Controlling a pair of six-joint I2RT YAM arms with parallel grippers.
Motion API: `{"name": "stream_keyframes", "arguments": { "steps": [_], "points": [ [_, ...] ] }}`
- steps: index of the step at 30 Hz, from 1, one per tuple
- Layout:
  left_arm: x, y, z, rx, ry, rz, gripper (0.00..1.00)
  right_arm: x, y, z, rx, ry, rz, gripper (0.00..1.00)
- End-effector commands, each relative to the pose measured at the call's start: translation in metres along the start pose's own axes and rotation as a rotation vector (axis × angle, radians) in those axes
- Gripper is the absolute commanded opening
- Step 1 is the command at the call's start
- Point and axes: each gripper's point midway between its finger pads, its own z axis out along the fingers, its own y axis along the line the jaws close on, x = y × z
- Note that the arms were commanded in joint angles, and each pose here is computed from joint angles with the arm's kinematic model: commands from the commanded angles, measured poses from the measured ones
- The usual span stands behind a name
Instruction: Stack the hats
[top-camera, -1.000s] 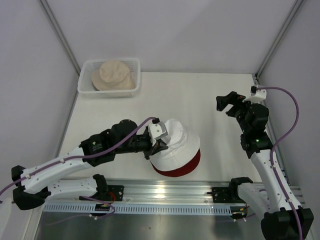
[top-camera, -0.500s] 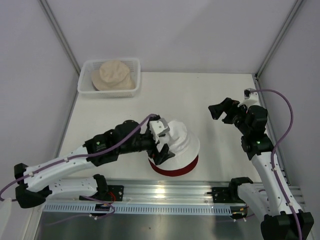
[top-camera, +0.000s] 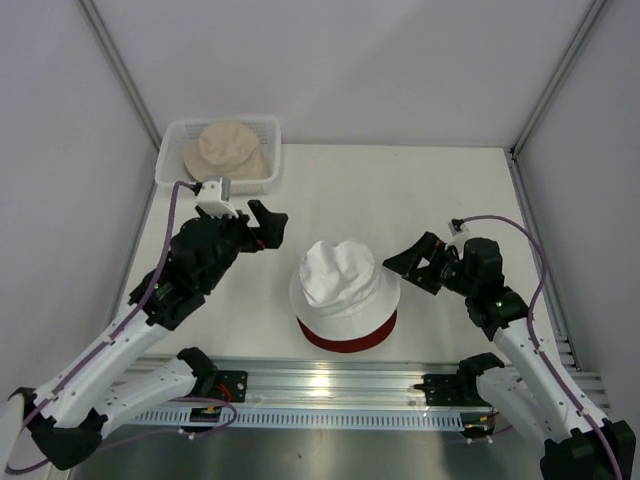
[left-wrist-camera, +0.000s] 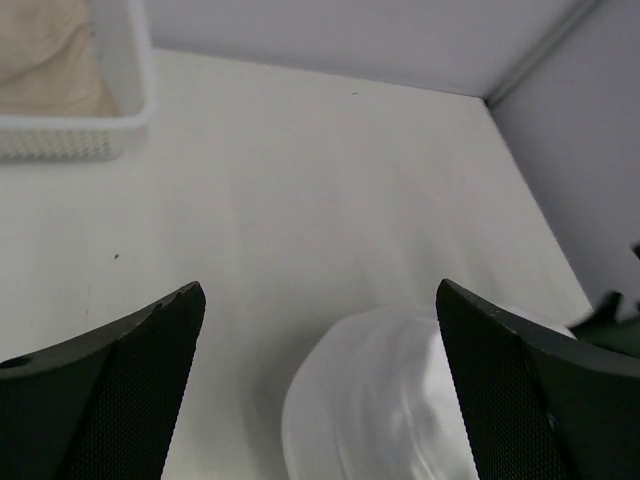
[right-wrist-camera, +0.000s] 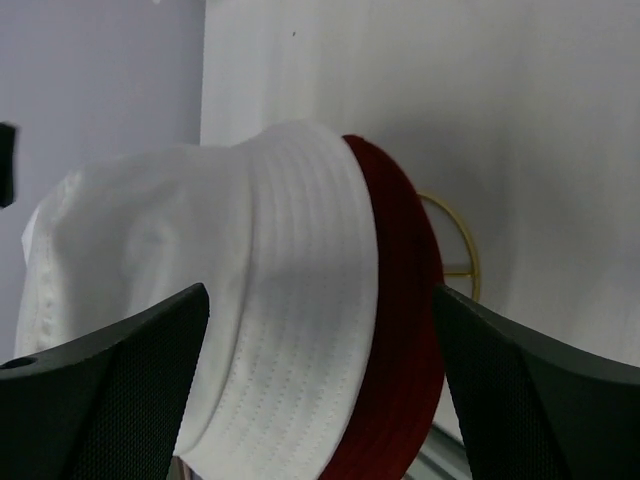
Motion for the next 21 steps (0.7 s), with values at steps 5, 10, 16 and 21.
{"name": "stream_keyframes", "arguments": {
  "steps": [5, 10, 16, 21],
  "points": [
    [0.034, 0.056, 0.028, -0.187, 0.010, -0.173, 0.99, 0.023, 0.022, 0.001, -0.063, 0.049, 0.114, 0.87],
    [0.038, 0.073, 0.029, -0.243, -0.012, -0.183, 1.00, 0.028, 0.019, 0.000, -0.055, 0.051, 0.144, 0.68],
    [0.040, 0.087, 0.033, -0.273, -0.027, -0.198, 0.99, 0.034, 0.005, -0.007, -0.003, 0.040, 0.128, 0.12],
    [0.045, 0.102, 0.036, -0.332, -0.052, -0.203, 1.00, 0.035, -0.006, -0.007, -0.018, -0.018, 0.024, 0.00]
  ]
}}
